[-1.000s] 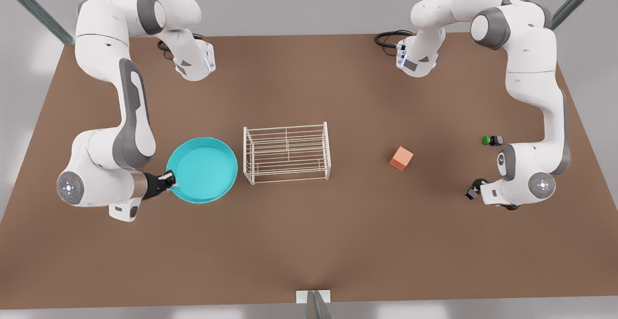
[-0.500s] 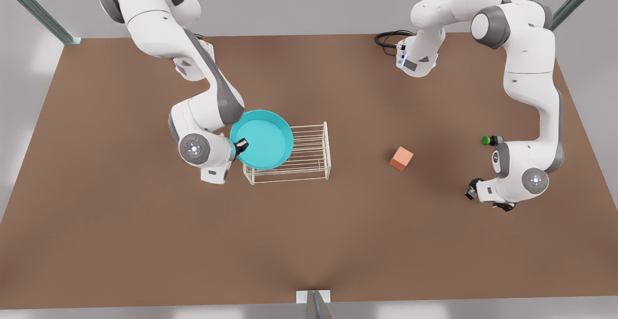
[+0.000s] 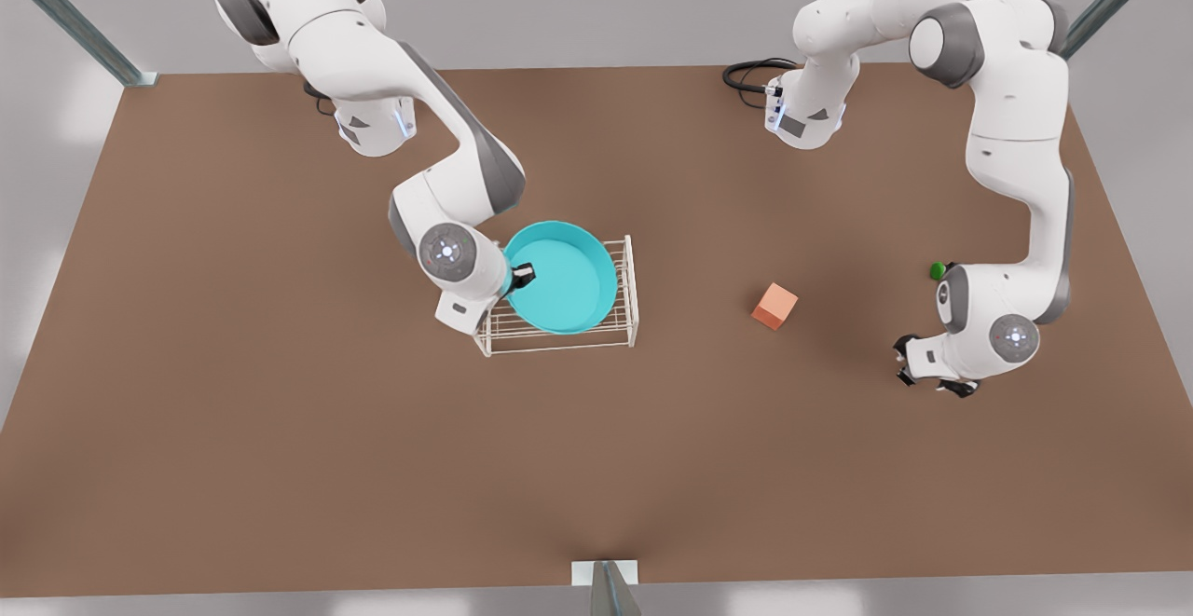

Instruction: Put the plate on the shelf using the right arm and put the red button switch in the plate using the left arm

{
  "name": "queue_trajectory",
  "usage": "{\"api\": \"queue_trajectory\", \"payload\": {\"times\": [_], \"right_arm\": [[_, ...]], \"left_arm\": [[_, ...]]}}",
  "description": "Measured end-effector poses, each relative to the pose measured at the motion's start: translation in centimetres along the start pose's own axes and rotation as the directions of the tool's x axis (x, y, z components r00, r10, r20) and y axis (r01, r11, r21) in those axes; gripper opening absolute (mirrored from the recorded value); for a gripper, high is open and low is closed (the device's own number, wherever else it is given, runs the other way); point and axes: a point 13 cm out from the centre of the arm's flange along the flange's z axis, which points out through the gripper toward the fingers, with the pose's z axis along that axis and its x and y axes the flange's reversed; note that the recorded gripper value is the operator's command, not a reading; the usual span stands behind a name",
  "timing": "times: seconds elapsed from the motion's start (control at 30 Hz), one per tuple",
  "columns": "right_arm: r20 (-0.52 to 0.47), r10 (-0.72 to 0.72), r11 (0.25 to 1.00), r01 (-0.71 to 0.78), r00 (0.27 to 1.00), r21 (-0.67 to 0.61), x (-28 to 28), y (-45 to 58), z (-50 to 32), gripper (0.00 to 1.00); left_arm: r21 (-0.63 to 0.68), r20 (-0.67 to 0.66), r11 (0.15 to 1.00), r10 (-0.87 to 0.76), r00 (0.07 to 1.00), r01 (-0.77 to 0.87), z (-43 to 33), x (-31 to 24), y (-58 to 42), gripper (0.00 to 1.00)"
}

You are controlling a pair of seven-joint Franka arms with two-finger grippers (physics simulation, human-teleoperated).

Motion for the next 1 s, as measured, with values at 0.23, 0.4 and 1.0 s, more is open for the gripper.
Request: {"api": "queue_trajectory", "payload": {"times": [0.23, 0.4, 1.0], "right_arm": [[0.036, 0.131, 0.991, -0.132, 0.991, 0.019, -0.2, -1.7, -2.4, 1.0], [0.091, 0.301, 0.953, -0.299, 0.949, -0.038, 0.4, -14.2, -11.8, 1.0], [0.045, 0.322, 0.941, -0.325, 0.946, 0.093, 3.7, -31.4, -14.2, 1.0]], "left_arm": [[-0.001, 0.01, 1.0, -0.005, 1.0, 0.005, 1.0, -0.2, -0.2, 1.0], [0.006, 0.004, 1.0, -0.012, 1.0, 0.012, 2.3, 0.6, -0.7, 1.0], [-0.028, 0.038, 0.999, -0.015, 0.999, 0.016, 2.8, -0.7, -0.7, 0.38]]}}
